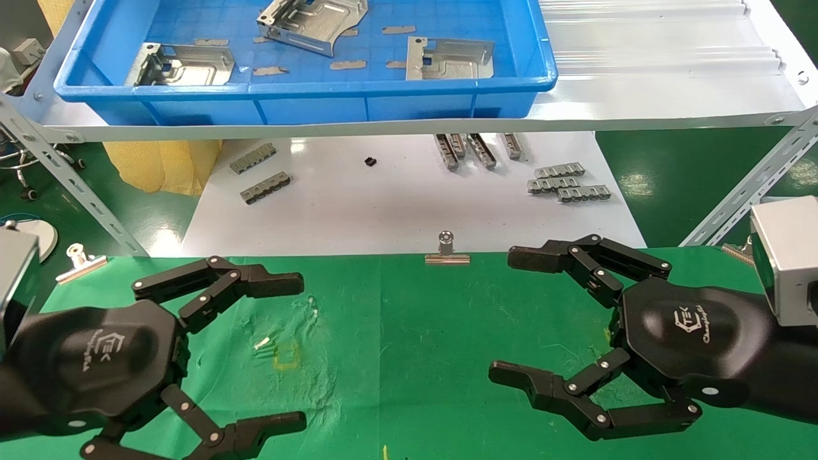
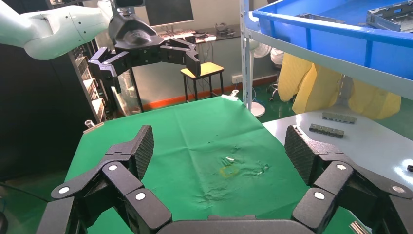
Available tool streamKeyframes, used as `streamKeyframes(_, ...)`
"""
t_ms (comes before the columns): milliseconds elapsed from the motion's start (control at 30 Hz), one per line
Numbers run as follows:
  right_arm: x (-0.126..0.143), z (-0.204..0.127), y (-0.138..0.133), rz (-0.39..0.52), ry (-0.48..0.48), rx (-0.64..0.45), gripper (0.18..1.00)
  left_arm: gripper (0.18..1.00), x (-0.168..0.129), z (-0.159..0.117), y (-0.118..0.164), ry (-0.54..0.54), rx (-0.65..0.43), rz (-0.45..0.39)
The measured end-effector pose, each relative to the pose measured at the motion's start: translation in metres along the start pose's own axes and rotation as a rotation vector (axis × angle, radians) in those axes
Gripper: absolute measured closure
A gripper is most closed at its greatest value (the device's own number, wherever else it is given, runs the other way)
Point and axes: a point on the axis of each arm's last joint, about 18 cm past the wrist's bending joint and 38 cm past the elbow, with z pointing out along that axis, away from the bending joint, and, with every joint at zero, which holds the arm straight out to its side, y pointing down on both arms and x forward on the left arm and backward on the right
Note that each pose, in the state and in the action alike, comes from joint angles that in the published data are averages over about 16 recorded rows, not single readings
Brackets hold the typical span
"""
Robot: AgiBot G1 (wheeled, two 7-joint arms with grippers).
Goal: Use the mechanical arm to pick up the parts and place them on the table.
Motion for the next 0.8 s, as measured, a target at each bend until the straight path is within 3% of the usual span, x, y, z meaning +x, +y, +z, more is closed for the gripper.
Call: streamKeyframes(800, 0.0, 0.0, 0.0, 0.0, 0.0, 0.0, 0.179, 0.183, 0.0, 0.0, 0.0, 0.0, 0.0, 0.0)
